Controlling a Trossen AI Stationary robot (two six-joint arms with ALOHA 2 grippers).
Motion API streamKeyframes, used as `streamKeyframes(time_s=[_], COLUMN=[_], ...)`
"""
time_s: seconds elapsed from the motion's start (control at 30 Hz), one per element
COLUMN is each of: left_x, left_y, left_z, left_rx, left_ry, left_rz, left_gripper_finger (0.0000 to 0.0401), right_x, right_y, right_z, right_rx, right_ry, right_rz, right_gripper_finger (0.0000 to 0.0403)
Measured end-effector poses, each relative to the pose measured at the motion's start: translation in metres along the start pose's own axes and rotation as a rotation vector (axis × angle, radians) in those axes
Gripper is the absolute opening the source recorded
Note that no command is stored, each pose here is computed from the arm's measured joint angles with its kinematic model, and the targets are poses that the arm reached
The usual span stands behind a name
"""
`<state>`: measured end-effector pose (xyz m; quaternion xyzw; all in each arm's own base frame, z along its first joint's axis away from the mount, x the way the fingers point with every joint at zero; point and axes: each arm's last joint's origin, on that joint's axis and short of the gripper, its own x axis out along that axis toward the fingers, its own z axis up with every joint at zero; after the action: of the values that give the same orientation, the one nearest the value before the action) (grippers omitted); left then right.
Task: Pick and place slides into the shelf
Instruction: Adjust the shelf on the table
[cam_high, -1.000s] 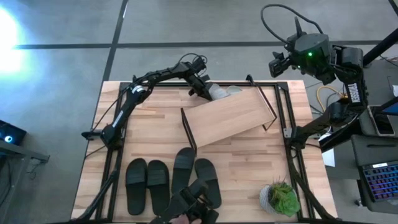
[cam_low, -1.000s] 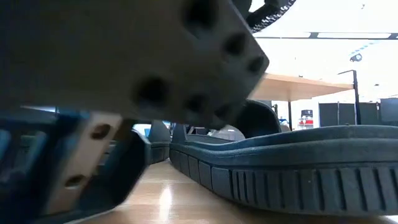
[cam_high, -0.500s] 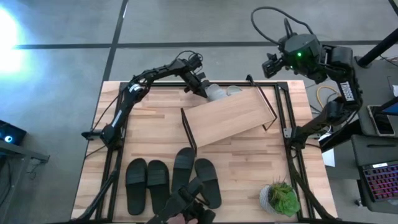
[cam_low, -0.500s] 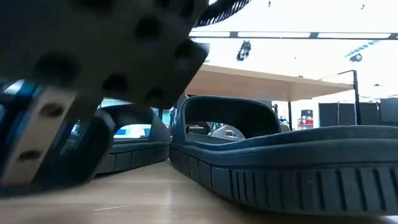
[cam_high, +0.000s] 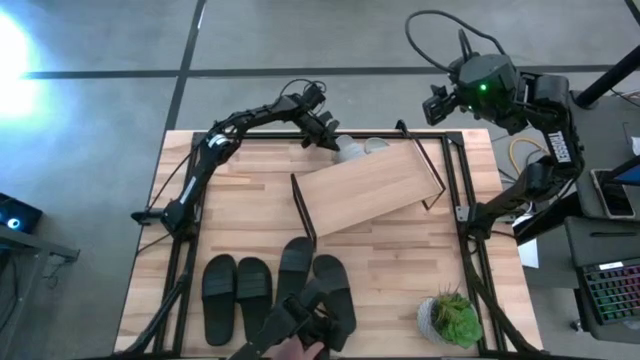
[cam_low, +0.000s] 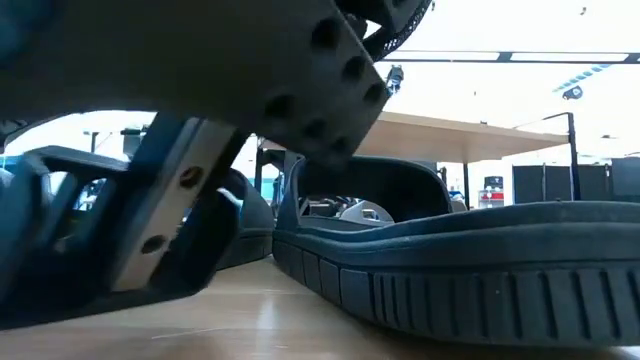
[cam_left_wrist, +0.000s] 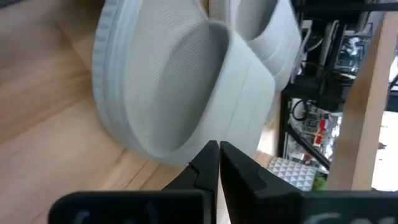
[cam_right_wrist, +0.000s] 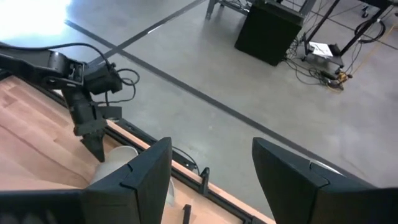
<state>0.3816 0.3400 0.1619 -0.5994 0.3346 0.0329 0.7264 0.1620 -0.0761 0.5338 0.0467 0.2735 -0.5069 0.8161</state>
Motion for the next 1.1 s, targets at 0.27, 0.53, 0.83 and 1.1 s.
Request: streamKeyframes(time_s=[0.27, 0.53, 0.83, 1.1], left_x=[-0.022, -0.08, -0.161, -0.138], left_y=[0.014, -0.034, -0.129, -0.182], left_z=[-0.004, -0.013, -0.068, -0.165], left_rx=[-0.055, 0.233, 0.495, 0.562], left_ry=[0.047, -0.077, -0.249, -0.203], left_rz=[0.013, 0.126, 0.101, -0.003], left_gripper_finger=[0.0, 0.0, 0.0, 0.0], right_x=[0.0, -0.001, -0.005, -0.007], right_y=[-0.002, -0.003, -0.007, -0.008], right_z=[0.0, 0.0, -0.001, -0.002], right_rx=[0.046, 0.076, 0.198, 0.201], right_ry=[-0.019, -0.027, -0.032, -0.024], right_rz=[-0.061, -0.079, -0.052, -0.015], right_gripper_finger=[0.0215, 0.0215, 0.0215, 0.0215])
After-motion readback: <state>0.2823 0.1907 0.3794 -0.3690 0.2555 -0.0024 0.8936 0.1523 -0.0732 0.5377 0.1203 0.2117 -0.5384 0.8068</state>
